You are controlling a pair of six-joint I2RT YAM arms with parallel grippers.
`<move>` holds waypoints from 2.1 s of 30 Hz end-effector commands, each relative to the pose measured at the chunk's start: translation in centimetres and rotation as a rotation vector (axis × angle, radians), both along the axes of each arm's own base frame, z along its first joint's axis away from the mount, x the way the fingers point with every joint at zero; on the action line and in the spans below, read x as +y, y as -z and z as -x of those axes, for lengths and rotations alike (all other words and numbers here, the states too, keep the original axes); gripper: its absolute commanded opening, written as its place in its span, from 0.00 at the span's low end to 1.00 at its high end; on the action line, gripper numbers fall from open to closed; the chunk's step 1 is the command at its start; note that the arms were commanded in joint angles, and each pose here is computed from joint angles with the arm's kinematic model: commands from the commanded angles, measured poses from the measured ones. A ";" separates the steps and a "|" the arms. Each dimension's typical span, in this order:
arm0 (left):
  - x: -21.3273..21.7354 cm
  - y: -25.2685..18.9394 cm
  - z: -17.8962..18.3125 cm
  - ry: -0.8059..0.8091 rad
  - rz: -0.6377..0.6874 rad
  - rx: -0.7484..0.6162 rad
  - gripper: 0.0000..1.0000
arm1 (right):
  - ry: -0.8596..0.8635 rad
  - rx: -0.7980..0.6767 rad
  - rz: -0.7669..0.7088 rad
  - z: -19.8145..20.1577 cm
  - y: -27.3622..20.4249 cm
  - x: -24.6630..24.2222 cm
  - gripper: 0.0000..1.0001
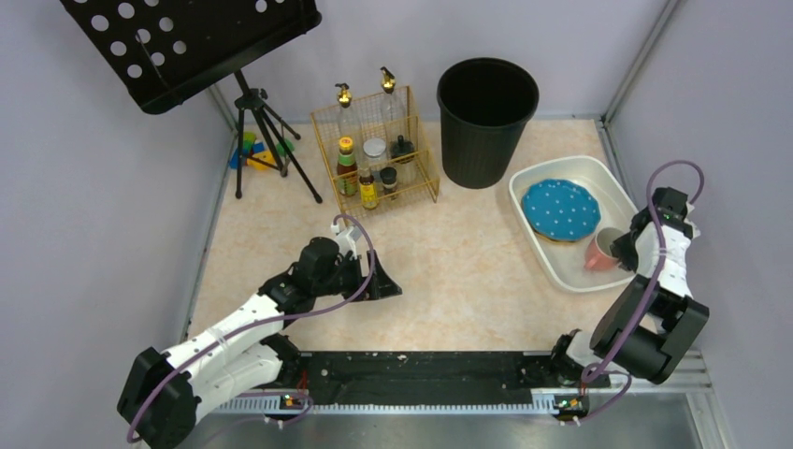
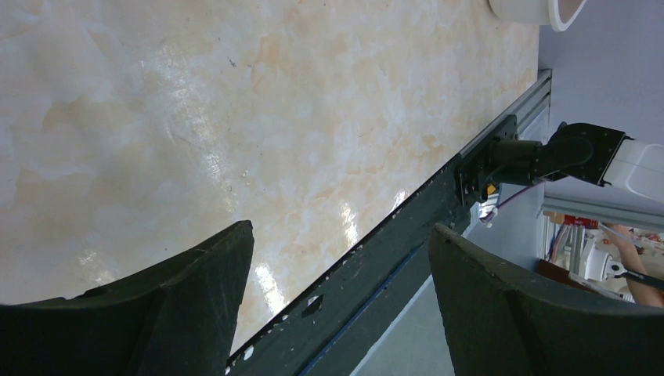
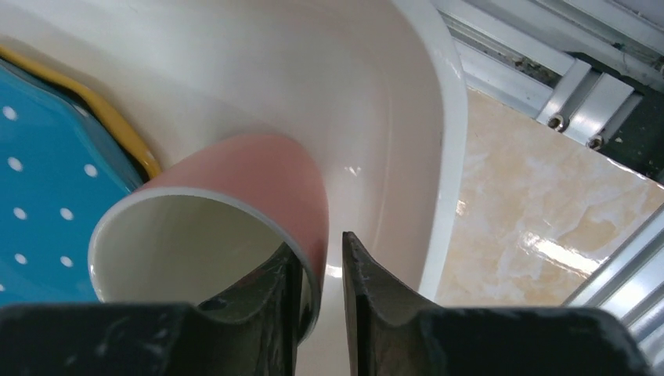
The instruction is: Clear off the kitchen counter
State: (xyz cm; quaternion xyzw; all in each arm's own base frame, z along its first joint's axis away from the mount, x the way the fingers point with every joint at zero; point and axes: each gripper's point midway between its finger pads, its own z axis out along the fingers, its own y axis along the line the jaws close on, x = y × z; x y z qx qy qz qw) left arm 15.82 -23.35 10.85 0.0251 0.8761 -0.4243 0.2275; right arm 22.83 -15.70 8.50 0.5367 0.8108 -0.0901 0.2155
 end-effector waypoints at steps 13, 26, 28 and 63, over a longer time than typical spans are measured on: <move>-0.7 -1.9 -0.5 0.033 0.040 -0.052 0.86 | -0.034 -0.190 0.020 -2.4 -3.5 0.3 0.53; -1.2 -1.7 -0.6 0.045 0.044 -0.023 0.87 | -0.159 -0.411 0.201 -2.6 -13.8 3.2 0.60; -1.4 -1.7 -0.6 0.053 0.044 -0.012 0.88 | -0.194 -0.458 0.203 -2.8 -15.1 4.1 0.62; 1.3 -7.3 -5.6 -0.217 -0.072 -0.160 0.99 | -1.311 -0.762 0.192 -7.1 -18.5 32.0 0.99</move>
